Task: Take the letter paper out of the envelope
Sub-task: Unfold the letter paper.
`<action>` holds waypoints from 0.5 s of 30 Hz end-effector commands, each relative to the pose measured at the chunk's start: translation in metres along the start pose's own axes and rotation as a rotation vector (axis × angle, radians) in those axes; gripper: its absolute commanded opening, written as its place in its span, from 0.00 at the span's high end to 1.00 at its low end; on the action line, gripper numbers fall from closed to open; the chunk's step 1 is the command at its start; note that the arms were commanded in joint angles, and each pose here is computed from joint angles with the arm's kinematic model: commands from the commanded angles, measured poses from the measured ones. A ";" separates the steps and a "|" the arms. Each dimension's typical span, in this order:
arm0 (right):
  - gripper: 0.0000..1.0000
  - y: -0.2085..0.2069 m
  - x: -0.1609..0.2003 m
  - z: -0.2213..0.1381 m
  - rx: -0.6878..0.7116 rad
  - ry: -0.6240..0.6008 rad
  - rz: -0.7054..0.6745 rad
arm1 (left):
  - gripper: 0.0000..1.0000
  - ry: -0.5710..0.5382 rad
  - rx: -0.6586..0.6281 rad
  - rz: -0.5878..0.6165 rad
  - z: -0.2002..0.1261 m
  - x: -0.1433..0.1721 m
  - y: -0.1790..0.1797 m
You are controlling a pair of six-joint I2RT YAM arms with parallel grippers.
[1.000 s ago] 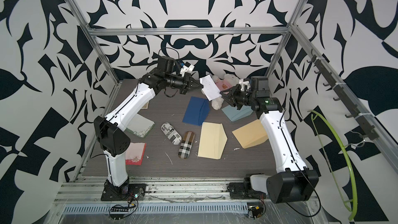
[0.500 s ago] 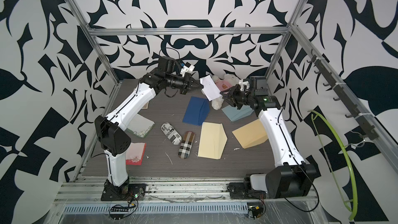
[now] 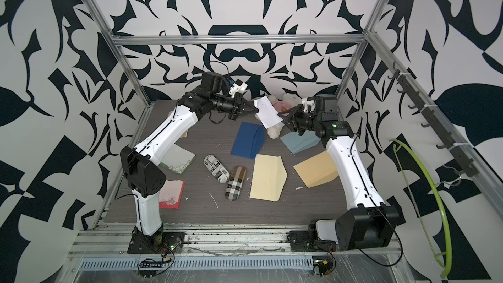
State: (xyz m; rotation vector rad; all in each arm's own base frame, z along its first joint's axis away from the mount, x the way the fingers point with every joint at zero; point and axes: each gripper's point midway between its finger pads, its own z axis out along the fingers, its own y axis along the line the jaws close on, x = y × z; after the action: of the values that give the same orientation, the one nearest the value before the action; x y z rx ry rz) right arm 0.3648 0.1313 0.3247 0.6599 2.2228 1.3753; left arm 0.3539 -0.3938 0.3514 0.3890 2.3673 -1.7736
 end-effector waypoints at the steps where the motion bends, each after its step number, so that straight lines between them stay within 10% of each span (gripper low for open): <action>1: 0.76 0.020 0.001 -0.011 -0.062 -0.016 -0.044 | 1.00 0.005 0.003 0.011 0.001 0.000 -0.002; 15: 0.77 0.032 0.002 -0.007 -0.178 -0.006 0.018 | 1.00 -0.012 0.047 -0.018 0.003 -0.003 -0.006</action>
State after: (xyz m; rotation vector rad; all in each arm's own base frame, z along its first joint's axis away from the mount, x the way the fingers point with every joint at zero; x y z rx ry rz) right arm 0.3648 0.1370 0.3256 0.7026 2.1629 1.4909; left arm 0.3579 -0.3970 0.3488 0.3443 2.3661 -1.8045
